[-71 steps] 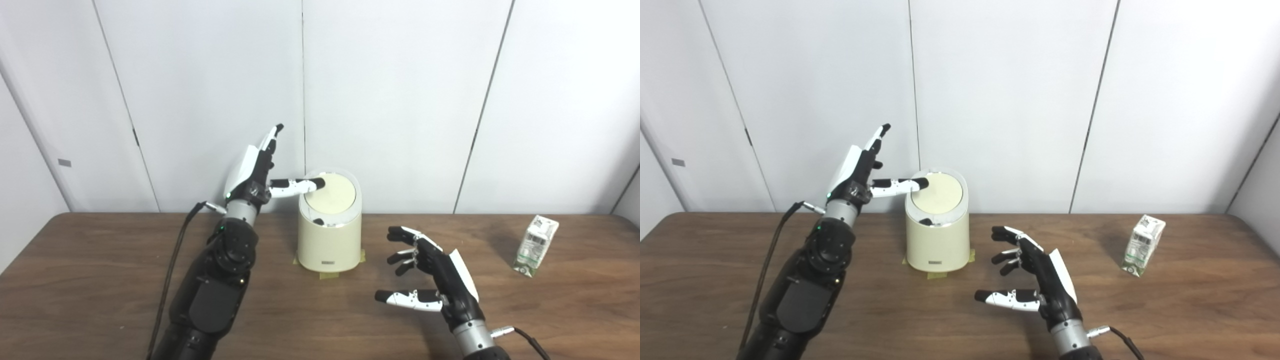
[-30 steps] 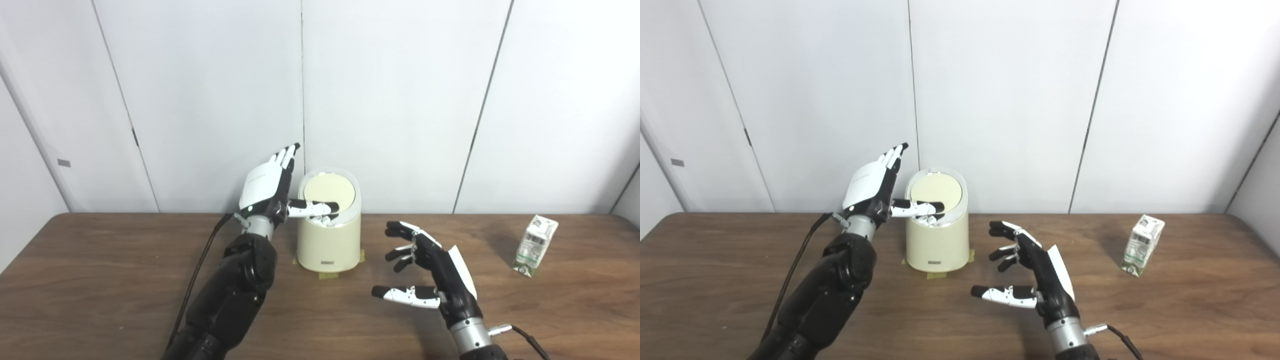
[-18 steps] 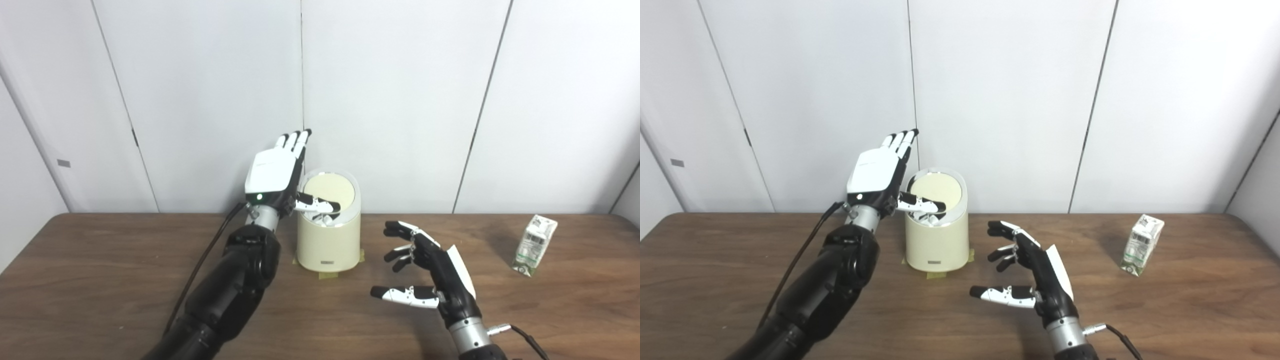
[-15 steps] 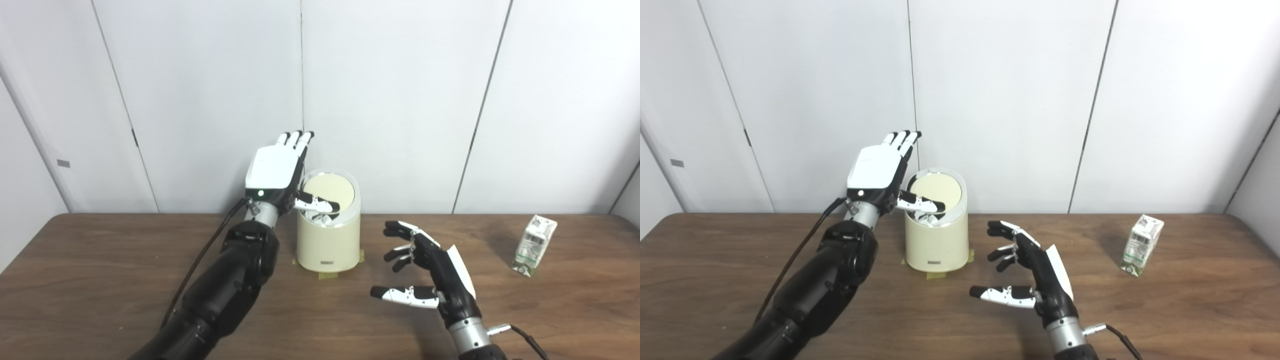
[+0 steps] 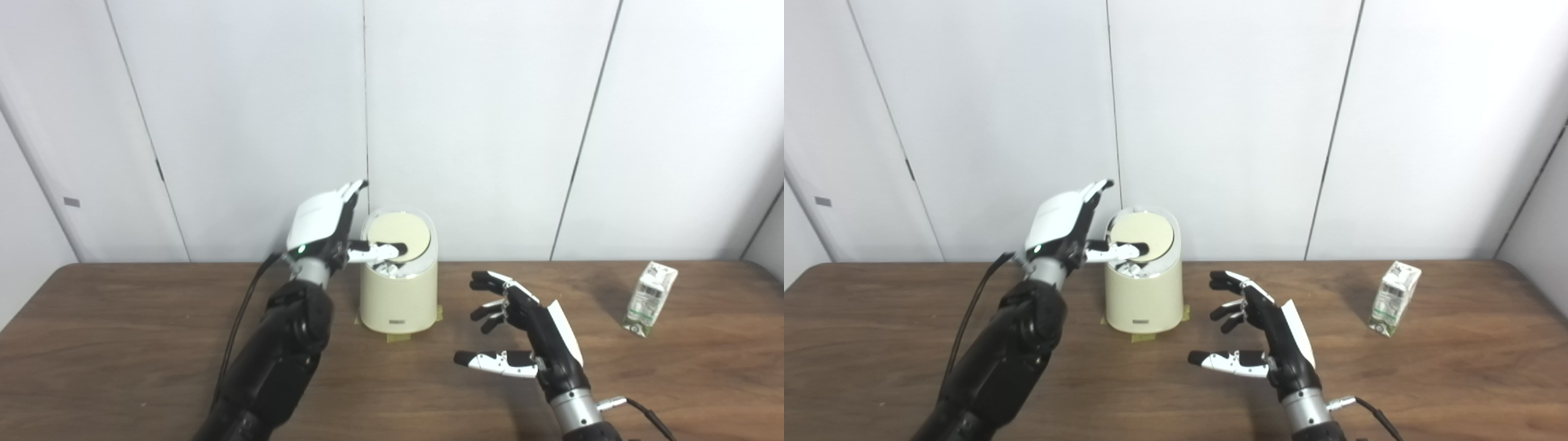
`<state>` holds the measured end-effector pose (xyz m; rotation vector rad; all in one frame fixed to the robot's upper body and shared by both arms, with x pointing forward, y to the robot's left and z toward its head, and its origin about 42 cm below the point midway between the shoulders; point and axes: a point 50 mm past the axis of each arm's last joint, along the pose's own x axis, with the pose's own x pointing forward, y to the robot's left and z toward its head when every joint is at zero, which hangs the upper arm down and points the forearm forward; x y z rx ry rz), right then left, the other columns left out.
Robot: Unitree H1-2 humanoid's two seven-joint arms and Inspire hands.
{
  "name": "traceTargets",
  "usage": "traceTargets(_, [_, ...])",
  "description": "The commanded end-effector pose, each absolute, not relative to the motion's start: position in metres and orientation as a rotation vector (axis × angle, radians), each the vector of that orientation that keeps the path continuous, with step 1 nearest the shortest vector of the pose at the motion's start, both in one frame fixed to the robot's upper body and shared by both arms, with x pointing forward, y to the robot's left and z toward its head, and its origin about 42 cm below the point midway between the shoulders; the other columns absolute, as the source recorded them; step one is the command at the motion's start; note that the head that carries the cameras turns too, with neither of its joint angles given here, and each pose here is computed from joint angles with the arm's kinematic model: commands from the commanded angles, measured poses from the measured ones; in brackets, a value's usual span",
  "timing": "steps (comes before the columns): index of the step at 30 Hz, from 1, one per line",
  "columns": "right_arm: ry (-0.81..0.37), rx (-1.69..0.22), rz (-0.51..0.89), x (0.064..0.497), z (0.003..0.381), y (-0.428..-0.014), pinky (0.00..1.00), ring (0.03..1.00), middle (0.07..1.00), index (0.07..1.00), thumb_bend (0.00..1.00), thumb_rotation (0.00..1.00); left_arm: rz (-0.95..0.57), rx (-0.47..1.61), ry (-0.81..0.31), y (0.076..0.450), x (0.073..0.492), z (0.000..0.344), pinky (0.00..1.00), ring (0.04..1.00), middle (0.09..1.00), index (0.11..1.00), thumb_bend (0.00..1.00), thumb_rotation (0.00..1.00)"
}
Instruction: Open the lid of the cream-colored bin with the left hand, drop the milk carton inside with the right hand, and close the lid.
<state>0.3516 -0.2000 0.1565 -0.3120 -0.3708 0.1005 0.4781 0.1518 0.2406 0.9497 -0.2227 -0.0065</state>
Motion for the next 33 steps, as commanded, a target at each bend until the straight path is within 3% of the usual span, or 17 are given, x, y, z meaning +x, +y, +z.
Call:
traceTargets(1, [-0.453, -0.310, 0.106, 0.359, 0.176, -0.197, 0.44, 0.569, 0.760, 0.771, 0.64, 0.10, 0.035, 0.862, -0.361, 0.154, 0.481, 0.284, 0.73, 0.886, 0.926, 0.935, 0.76, 0.51])
traceTargets(8, [-0.449, -0.312, 0.102, 0.359, 0.176, -0.198, 0.44, 0.574, 0.764, 0.771, 0.63, 0.10, 0.023, 0.580, -0.410, 0.181, 0.450, 0.282, 0.76, 0.861, 0.890, 0.901, 0.75, 0.47])
traceTargets(13, [-0.451, -0.311, 0.094, 0.359, 0.176, -0.199, 0.43, 0.579, 0.770, 0.768, 0.63, 0.08, 0.000, 0.539, -0.400, 0.212, 0.420, 0.260, 0.71, 0.811, 0.816, 0.872, 0.77, 0.43])
traceTargets(22, [-0.447, -0.310, 0.100, 0.359, 0.175, -0.202, 0.43, 0.580, 0.774, 0.773, 0.63, 0.08, -0.048, 0.382, -0.341, 0.256, 0.372, 0.218, 0.70, 0.776, 0.809, 0.839, 0.73, 0.36])
traceTargets(29, [-0.458, -0.325, 0.098, 0.357, 0.178, -0.204, 0.43, 0.582, 0.773, 0.771, 0.63, 0.05, -0.021, 0.309, -0.354, 0.268, 0.345, 0.177, 0.59, 0.706, 0.782, 0.880, 0.71, 0.30])
traceTargets(33, [-0.457, -0.323, 0.078, 0.355, 0.184, -0.210, 0.45, 0.611, 0.778, 0.782, 0.65, 0.09, -0.013, 0.307, -0.371, 0.272, 0.338, 0.166, 0.62, 0.708, 0.777, 0.881, 0.70, 0.29])
